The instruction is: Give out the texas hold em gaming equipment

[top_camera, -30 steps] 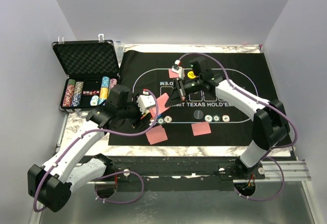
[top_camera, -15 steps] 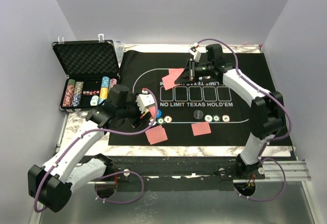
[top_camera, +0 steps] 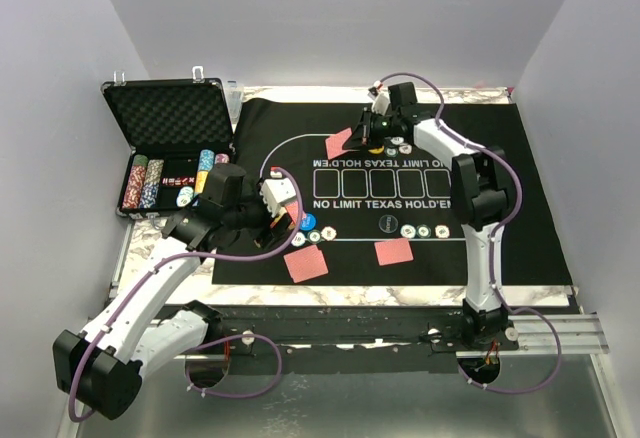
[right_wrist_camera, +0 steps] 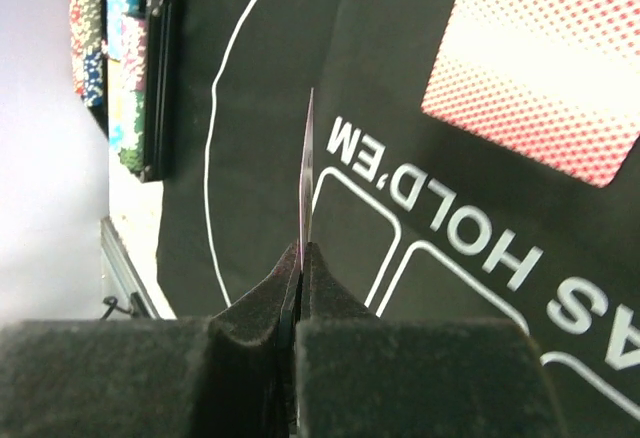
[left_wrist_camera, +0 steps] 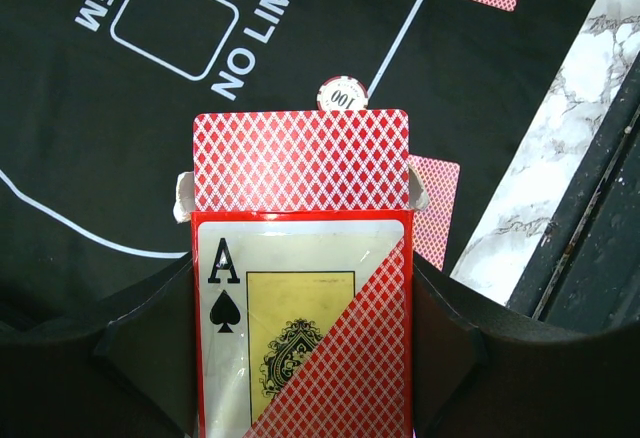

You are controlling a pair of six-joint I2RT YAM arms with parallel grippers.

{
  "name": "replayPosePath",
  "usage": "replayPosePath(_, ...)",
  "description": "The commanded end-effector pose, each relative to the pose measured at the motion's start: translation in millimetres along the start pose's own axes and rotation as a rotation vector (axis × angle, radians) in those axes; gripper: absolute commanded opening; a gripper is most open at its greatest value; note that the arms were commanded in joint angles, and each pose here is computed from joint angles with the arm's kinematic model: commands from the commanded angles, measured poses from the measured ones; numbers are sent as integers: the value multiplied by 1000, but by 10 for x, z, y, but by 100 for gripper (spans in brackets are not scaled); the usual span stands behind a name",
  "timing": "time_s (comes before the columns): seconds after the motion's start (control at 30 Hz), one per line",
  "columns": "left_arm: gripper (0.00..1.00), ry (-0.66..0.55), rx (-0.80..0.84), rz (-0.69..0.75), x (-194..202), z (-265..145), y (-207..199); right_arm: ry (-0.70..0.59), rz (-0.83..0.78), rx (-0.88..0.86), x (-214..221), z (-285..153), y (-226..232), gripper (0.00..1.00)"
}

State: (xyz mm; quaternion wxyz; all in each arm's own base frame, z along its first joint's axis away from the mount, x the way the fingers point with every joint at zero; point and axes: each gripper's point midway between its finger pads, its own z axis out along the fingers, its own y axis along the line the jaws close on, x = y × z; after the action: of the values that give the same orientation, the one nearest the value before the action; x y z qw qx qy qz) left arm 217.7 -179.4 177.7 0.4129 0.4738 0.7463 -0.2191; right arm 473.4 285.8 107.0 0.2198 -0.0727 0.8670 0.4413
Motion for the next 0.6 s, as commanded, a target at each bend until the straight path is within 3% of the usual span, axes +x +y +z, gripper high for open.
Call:
replayPosePath(0.0,0,-45,-14,28,-173,-80,33,-46,-37,42,-202,155,-225,1)
replayPosePath(0.3,0,-40,-12,15,-157,-67,44,-63,-44,104,-272,352,-584,2)
replayPosePath(0.57,0,-27,-13,14,-116,-49,73,-101,-69,250,-420,363,-884,12)
